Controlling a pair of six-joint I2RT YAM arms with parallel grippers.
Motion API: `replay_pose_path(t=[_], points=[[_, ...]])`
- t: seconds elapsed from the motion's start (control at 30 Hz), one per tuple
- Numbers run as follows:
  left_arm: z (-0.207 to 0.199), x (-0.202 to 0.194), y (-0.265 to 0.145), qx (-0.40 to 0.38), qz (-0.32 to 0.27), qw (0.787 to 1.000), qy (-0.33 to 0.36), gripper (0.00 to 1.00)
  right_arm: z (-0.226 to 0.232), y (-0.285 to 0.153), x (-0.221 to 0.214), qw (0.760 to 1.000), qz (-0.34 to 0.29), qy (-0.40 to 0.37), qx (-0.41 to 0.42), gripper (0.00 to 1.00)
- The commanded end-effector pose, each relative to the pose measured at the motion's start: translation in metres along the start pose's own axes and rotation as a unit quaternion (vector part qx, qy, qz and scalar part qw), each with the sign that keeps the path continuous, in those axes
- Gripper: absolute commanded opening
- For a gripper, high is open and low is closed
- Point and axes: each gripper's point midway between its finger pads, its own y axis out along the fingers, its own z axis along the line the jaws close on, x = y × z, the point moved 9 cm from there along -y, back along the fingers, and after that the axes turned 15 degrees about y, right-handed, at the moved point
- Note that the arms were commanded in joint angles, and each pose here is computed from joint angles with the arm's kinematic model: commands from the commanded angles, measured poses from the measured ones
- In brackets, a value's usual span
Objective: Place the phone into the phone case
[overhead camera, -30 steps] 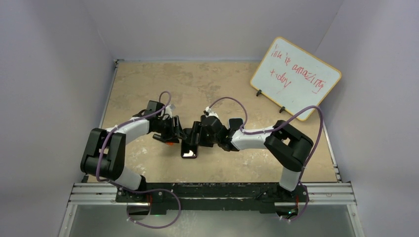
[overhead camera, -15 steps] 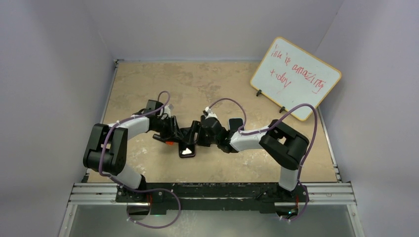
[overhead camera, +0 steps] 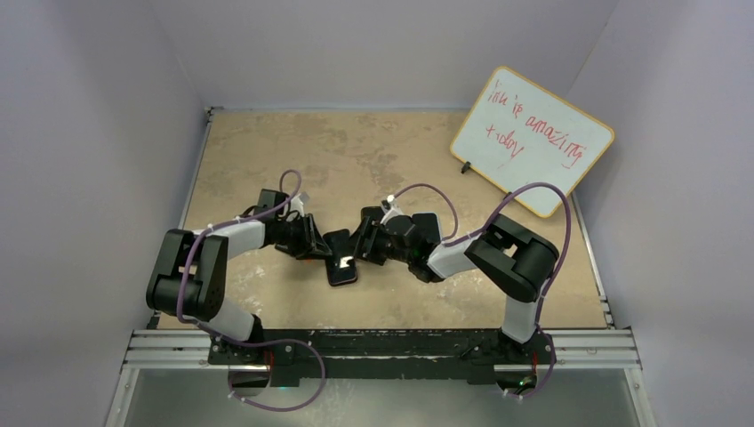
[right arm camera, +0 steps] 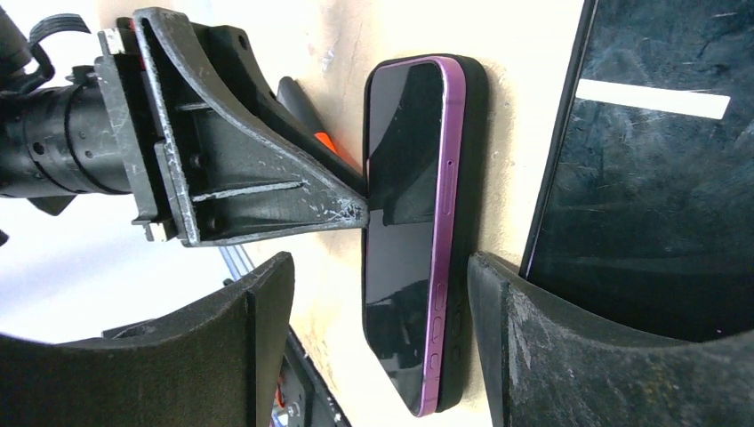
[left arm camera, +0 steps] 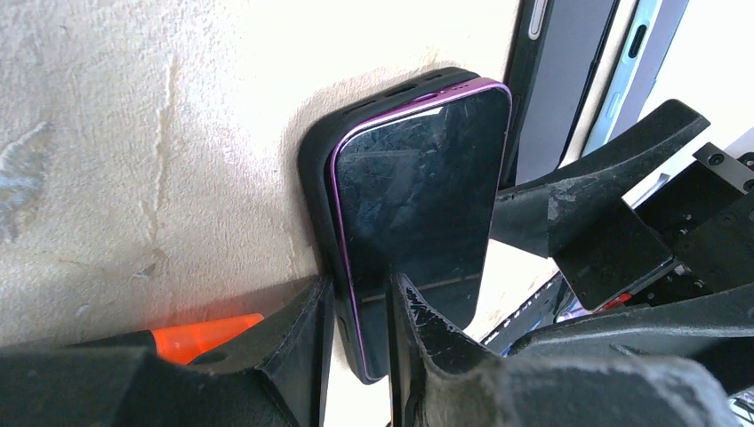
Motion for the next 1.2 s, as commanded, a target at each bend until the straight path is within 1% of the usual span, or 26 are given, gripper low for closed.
replay_pose_path(t=[0.0,0.1,0.23,0.4,0.53,0.7,1.03,1.1,1.17], points=[[-0.027,-0.006,-0.003,-0.111,0.012,0.994,0.012,0.27,0.072,-0.012,-0.011,0.981,0.045,-0.011,0.189,0.71],[-0.026,-0.01,-0.003,-0.108,0.013,0.994,0.009,0.3,0.071,-0.014,-0.014,0.979,0.055,-0.009,0.195,0.69],[-0.025,-0.013,-0.004,-0.1,0.015,0.995,0.005,0.35,0.066,-0.016,-0.014,0.98,0.052,-0.01,0.189,0.67],[-0.026,-0.01,-0.009,-0.072,0.009,0.997,0.015,0.39,0.065,-0.015,-0.016,0.978,0.061,-0.011,0.199,0.67],[-0.026,-0.012,-0.012,-0.067,0.008,0.998,0.017,0.41,0.062,-0.013,-0.016,0.979,0.061,-0.012,0.194,0.67],[-0.024,-0.016,-0.01,-0.064,0.01,0.998,0.009,0.4,0.056,-0.006,-0.016,0.983,0.065,-0.012,0.174,0.67],[-0.023,-0.016,-0.011,-0.05,0.003,0.999,0.01,0.3,0.046,-0.003,-0.02,0.984,0.084,-0.007,0.156,0.67],[-0.023,-0.016,-0.011,-0.049,0.004,0.999,0.008,0.29,0.045,-0.004,-0.02,0.985,0.085,-0.011,0.149,0.65],[-0.023,-0.015,-0.012,-0.049,0.002,0.999,0.009,0.28,0.043,-0.005,-0.021,0.986,0.086,-0.015,0.145,0.61]])
